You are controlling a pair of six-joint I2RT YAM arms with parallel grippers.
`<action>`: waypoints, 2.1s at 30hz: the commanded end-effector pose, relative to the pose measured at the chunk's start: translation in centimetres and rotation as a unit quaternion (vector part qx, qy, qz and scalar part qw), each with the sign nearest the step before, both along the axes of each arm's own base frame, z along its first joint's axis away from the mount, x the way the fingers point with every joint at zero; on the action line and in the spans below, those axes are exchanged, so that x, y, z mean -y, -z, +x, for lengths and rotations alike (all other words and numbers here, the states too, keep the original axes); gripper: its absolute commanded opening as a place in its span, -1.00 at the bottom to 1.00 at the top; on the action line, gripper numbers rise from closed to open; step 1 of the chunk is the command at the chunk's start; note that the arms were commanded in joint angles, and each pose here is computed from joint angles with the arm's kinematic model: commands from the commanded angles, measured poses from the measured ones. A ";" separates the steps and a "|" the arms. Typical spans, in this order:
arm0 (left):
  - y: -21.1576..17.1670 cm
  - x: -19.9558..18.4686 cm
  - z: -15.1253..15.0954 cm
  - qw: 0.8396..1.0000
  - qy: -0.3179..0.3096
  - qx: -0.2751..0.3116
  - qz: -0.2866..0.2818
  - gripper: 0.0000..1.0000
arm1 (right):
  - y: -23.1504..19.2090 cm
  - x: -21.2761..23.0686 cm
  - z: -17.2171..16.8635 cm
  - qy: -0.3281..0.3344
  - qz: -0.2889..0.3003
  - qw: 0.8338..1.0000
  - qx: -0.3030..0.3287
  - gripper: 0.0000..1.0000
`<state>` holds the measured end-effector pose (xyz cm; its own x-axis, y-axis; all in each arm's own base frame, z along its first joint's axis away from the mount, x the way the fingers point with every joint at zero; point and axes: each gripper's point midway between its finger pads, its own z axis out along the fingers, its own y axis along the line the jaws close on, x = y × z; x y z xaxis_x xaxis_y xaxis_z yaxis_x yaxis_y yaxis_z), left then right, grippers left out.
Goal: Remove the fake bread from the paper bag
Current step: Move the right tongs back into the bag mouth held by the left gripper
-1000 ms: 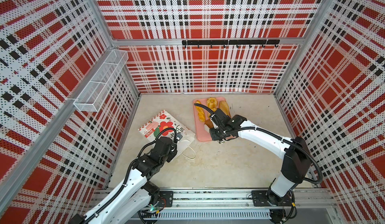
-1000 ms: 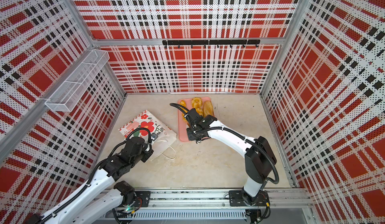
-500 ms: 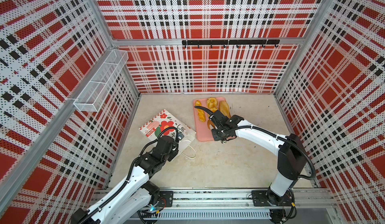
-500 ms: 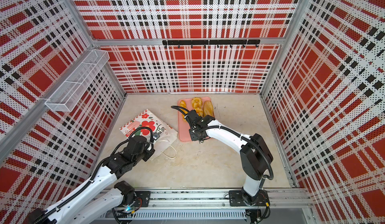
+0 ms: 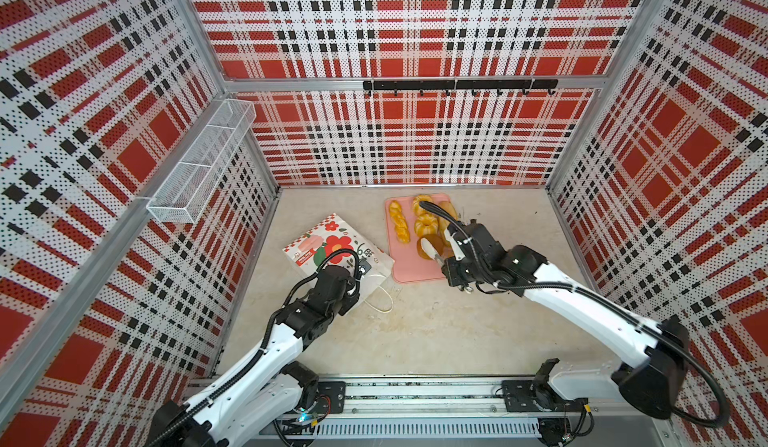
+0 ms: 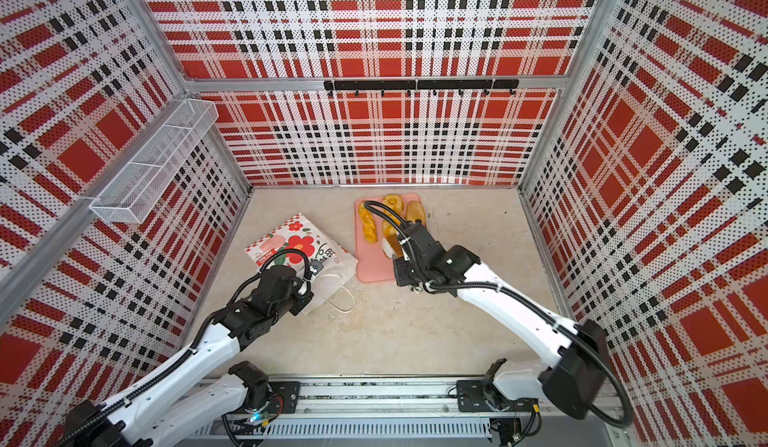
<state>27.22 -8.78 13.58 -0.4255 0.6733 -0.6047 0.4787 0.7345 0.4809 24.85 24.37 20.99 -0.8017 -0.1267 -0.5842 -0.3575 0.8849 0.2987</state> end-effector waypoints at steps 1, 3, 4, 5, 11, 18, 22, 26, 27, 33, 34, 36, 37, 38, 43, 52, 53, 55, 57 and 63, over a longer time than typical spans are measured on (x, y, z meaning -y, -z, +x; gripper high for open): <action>-1.8 0.2 1.4 0.999 -0.001 0.034 -0.040 -1.00 | -0.8 -3.2 -2.1 -0.012 0.124 0.992 -0.022 -0.73; -2.0 -0.2 1.8 0.998 -0.010 0.040 -0.050 -1.00 | -0.7 -5.0 -3.5 -0.027 0.171 0.984 -0.037 -0.72; -1.9 -0.4 2.0 0.998 -0.013 0.040 -0.053 -1.00 | -0.5 -5.9 -4.0 -0.037 0.187 0.981 -0.043 -0.69; -1.9 -0.5 2.2 0.997 -0.016 0.041 -0.057 -1.00 | -0.4 -7.1 -4.6 -0.050 0.206 0.976 -0.052 -0.66; -1.5 -0.4 2.6 0.997 -0.022 0.035 -0.071 -1.00 | 1.2 -12.8 -4.3 -0.070 0.302 0.946 -0.099 -0.57; -1.3 -0.2 2.7 0.997 -0.022 0.026 -0.075 -1.00 | 2.4 -17.4 -1.5 -0.069 0.324 0.938 -0.105 -0.32; -1.0 -0.3 2.7 0.996 -0.028 0.022 -0.076 -1.00 | 4.0 -19.4 0.0 -0.062 0.320 0.939 -0.110 -0.24; -1.2 -0.2 2.9 0.996 -0.025 0.022 -0.081 -1.00 | 5.4 -20.7 1.9 -0.047 0.338 0.933 -0.119 -0.15; -1.3 -0.1 3.0 0.996 -0.024 0.023 -0.083 -1.00 | 5.8 -20.8 2.4 -0.040 0.338 0.933 -0.121 -0.14; -1.3 0.0 3.2 0.996 -0.023 0.021 -0.082 -1.00 | 6.8 -20.4 4.5 -0.018 0.327 0.937 -0.119 -0.08; -1.2 0.0 3.2 0.996 -0.023 0.020 -0.082 -1.00 | 7.0 -20.2 4.8 -0.014 0.319 0.941 -0.117 -0.08; -1.1 0.0 3.3 0.996 -0.026 0.020 -0.085 -1.00 | 7.3 -19.9 5.3 -0.012 0.300 0.948 -0.110 -0.07; -1.1 0.1 3.3 0.996 -0.026 0.020 -0.088 -1.00 | 7.5 -19.9 5.6 -0.013 0.291 0.950 -0.108 -0.07; -1.0 0.1 3.3 0.996 -0.025 0.019 -0.089 -1.00 | 7.6 -20.0 5.9 -0.017 0.283 0.953 -0.109 -0.07; -0.8 0.2 3.3 0.995 -0.023 0.018 -0.090 -1.00 | 8.0 -20.4 7.9 -0.023 0.260 0.960 -0.102 -0.05; -1.0 0.4 3.4 0.995 -0.022 0.018 -0.093 -1.00 | 8.9 -20.7 10.5 -0.008 0.249 0.966 -0.065 -0.01; -1.1 0.4 3.5 0.995 -0.023 0.018 -0.093 -1.00 | 9.1 -20.9 10.6 -0.007 0.255 0.965 -0.059 -0.01; -1.3 0.5 3.7 0.995 -0.025 0.020 -0.094 -1.00 | 9.4 -21.0 10.8 -0.004 0.267 0.962 -0.048 -0.01; -1.5 0.6 3.9 0.995 -0.025 0.020 -0.092 -1.00 | 9.7 -21.5 10.9 -0.012 0.275 0.961 -0.043 0.00; -1.0 0.5 4.0 0.996 -0.026 0.016 -0.085 -1.00 | 10.5 -22.3 11.5 -0.011 0.274 0.961 -0.040 0.02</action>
<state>30.72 -8.76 13.43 -0.4574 0.5550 -0.6948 0.4300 0.8219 0.3735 35.10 45.24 8.46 -0.8882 0.1316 -0.4403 -0.2691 0.6279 0.7303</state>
